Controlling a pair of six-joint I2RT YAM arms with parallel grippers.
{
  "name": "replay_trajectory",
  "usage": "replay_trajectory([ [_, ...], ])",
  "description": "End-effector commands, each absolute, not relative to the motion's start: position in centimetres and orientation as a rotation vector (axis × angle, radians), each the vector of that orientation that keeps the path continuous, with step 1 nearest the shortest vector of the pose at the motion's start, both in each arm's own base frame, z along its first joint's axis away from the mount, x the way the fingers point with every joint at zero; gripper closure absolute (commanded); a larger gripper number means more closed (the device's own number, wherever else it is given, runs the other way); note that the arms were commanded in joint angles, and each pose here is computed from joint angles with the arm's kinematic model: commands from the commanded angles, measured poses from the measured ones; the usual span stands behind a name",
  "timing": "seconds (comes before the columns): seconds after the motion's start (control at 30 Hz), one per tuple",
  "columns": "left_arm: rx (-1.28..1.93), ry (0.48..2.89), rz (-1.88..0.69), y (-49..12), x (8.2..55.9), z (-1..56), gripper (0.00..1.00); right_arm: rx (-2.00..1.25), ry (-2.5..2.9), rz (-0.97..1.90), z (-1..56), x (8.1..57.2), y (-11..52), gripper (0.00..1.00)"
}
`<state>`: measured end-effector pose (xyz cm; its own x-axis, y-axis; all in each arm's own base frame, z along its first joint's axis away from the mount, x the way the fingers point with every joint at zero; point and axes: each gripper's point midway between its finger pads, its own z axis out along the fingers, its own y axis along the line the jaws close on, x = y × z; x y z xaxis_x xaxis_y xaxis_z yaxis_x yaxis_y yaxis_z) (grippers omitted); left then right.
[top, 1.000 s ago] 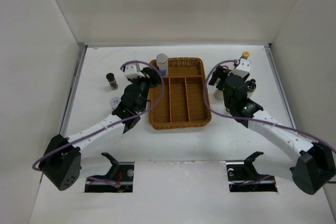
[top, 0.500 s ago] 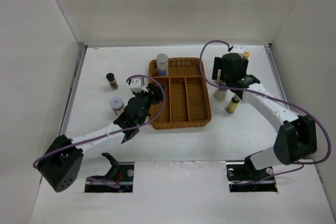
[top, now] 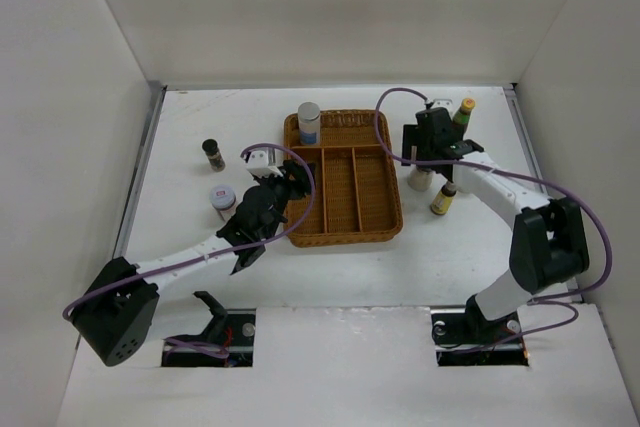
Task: Organize the condiment bottles
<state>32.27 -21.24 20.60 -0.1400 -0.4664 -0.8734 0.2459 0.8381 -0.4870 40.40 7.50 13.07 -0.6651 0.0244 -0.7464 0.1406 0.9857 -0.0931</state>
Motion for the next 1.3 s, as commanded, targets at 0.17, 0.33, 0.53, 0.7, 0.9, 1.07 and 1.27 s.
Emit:
replay_trajectory([
  [0.17, -0.19, 1.556, -0.662, -21.4, 32.1, 21.5, 0.36, 0.16, 2.218, -0.133, 14.9, 42.1, 7.8, 0.26],
  [0.33, -0.201, 1.55, -0.654, -20.9, 32.3, 21.4, 0.25, 0.192, 2.149, -0.109, 17.0, 42.7, 7.5, 0.43],
  [0.53, -0.206, 1.55, -0.648, -20.8, 32.4, 21.0, 0.08, 0.212, 1.951, -0.094, 24.5, 43.0, 8.0, 0.46],
  [0.7, -0.224, 1.543, -0.63, -20.0, 32.7, 20.7, 0.0, 0.122, 1.83, 0.001, 30.8, 43.1, 12.1, 0.47],
  [0.9, -0.257, 1.556, -0.579, -18.9, 33.3, 19.5, 0.0, -0.006, 1.835, 0.148, 30.4, 47.2, 20.1, 0.47],
  [1.07, -0.262, 1.551, -0.575, -18.5, 33.4, 19.0, 0.0, -0.084, 1.853, 0.198, 28.2, 50.8, 25.9, 0.46],
  [1.27, -0.262, 1.547, -0.579, -18.4, 33.3, 19.0, 0.0, -0.12, 1.867, 0.227, 26.2, 52.9, 29.0, 0.46],
])
